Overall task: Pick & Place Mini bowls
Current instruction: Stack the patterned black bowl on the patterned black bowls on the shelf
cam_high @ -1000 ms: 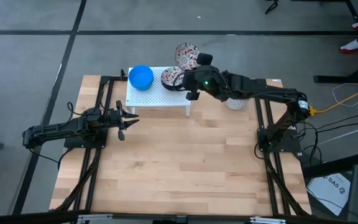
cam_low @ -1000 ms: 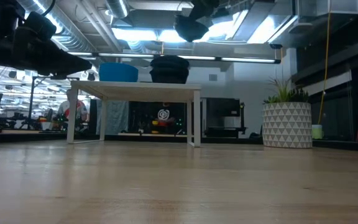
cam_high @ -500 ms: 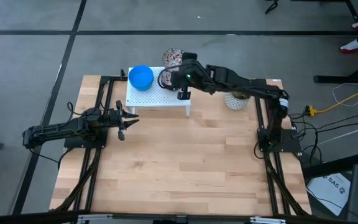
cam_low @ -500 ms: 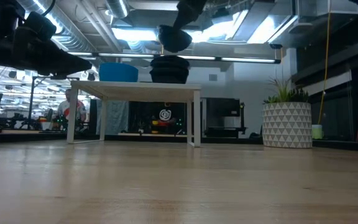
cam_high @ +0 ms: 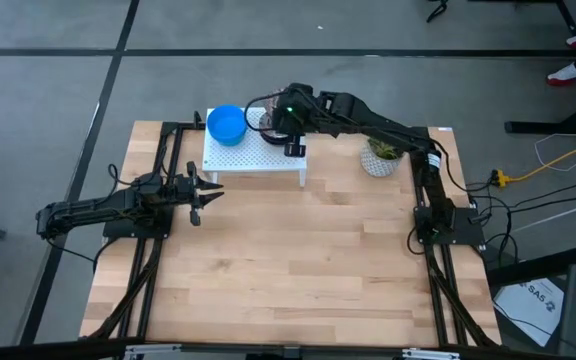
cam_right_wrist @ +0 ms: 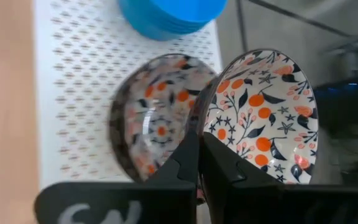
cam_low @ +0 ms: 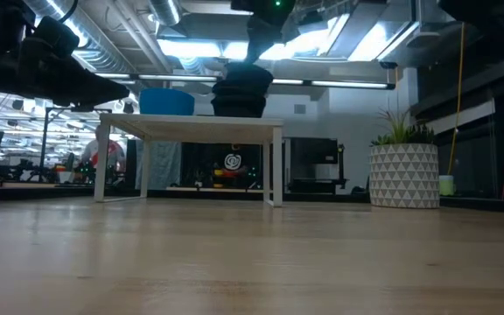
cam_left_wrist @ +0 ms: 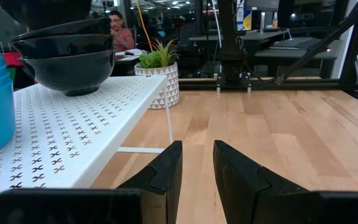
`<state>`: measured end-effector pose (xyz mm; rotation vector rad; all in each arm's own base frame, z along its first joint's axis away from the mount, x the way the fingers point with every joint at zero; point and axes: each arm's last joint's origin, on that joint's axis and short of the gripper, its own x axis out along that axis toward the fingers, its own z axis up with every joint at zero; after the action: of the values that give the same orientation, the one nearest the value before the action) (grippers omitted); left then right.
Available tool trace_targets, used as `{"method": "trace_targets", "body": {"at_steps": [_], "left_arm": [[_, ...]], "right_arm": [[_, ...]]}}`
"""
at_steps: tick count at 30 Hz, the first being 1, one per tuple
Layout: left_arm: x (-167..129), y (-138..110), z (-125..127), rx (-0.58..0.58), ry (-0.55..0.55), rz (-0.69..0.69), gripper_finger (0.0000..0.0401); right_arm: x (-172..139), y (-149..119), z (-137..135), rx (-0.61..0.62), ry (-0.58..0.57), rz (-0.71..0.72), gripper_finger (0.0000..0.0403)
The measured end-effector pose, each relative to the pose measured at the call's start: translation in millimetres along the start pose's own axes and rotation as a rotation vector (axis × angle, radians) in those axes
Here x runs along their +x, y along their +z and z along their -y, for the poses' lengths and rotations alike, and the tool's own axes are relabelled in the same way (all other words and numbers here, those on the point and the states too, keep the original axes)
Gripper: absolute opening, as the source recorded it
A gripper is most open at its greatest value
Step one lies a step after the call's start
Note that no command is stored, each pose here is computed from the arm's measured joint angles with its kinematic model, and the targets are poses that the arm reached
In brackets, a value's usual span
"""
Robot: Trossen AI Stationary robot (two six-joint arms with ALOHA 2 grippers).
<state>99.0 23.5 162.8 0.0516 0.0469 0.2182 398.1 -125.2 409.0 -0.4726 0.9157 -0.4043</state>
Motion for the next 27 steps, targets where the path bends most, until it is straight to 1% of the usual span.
{"method": "trace_targets", "body": {"at_steps": [4, 9, 12, 18, 22, 27], "left_arm": [[0.0, 0.1, 0.0, 0.000, 0.000, 0.000, 0.0086], [0.0, 0.1, 0.0, 0.000, 0.000, 0.000, 0.0086], [0.0, 0.0, 0.0, 0.000, 0.000, 0.000, 0.0086], [0.0, 0.0, 0.0, 0.000, 0.000, 0.000, 0.0086], [0.0, 0.2, 0.0, 0.000, 0.000, 0.001, 0.0086], [0.0, 0.1, 0.0, 0.000, 0.000, 0.001, 0.0086]], "right_arm": [[0.2, -2.5, -1.6, 0.016, 0.072, 0.003, 0.0010], [-0.3, -4.5, -3.1, 0.018, 0.102, -0.010, 0.0010], [1.9, -4.2, -5.4, 0.021, 0.154, 0.015, 0.0010], [5.8, -3.9, -7.7, 0.018, 0.161, 0.008, 0.0012], [18.6, -3.5, -12.6, 0.009, 0.170, -0.011, 0.0027], [34.0, -3.6, -19.4, -0.013, 0.167, -0.047, 0.0055]]}}
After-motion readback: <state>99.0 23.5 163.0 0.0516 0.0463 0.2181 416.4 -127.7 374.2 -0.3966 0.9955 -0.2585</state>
